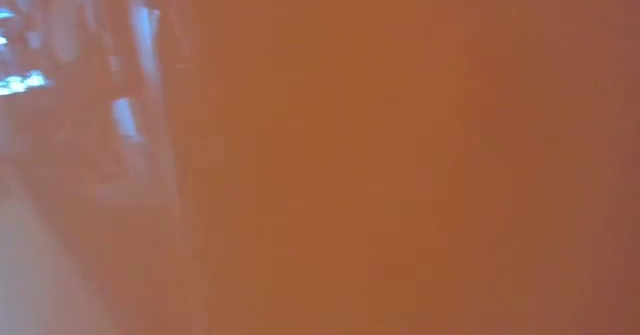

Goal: Pick & Place Mini bowls
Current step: Stack the orange bowl on top of the orange bowl on the shelf

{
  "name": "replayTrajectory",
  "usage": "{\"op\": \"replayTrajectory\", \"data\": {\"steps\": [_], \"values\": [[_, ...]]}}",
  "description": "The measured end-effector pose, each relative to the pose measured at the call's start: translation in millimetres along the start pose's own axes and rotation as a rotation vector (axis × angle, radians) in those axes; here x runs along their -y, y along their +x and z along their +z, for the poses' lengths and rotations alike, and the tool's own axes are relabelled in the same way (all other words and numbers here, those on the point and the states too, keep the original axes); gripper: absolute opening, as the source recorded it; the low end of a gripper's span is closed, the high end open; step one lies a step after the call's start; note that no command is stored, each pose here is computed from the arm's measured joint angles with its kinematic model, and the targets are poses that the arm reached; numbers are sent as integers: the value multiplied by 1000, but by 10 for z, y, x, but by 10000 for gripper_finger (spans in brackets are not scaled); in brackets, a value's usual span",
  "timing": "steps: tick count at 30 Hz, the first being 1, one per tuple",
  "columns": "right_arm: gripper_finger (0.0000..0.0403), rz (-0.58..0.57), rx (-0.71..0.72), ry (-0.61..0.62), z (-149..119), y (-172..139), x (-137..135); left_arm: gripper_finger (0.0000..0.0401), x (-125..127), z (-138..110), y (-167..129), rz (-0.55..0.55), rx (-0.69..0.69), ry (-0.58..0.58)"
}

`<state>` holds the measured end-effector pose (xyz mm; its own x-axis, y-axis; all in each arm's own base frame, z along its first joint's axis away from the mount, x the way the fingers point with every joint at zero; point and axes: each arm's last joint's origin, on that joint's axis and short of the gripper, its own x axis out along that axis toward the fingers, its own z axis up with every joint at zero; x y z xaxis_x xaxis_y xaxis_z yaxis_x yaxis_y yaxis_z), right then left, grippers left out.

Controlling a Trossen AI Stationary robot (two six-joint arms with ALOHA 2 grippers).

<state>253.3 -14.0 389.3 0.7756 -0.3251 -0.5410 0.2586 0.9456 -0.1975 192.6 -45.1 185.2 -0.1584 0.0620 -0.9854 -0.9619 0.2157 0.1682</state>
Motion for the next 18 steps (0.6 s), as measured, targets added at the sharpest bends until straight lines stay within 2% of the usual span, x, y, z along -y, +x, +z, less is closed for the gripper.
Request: {"op": "replayTrajectory", "data": {"steps": [18], "values": [[128, 0, 1, -2, 1, 0, 0, 60, 16, 1, -35, -16, -1, 19]]}}
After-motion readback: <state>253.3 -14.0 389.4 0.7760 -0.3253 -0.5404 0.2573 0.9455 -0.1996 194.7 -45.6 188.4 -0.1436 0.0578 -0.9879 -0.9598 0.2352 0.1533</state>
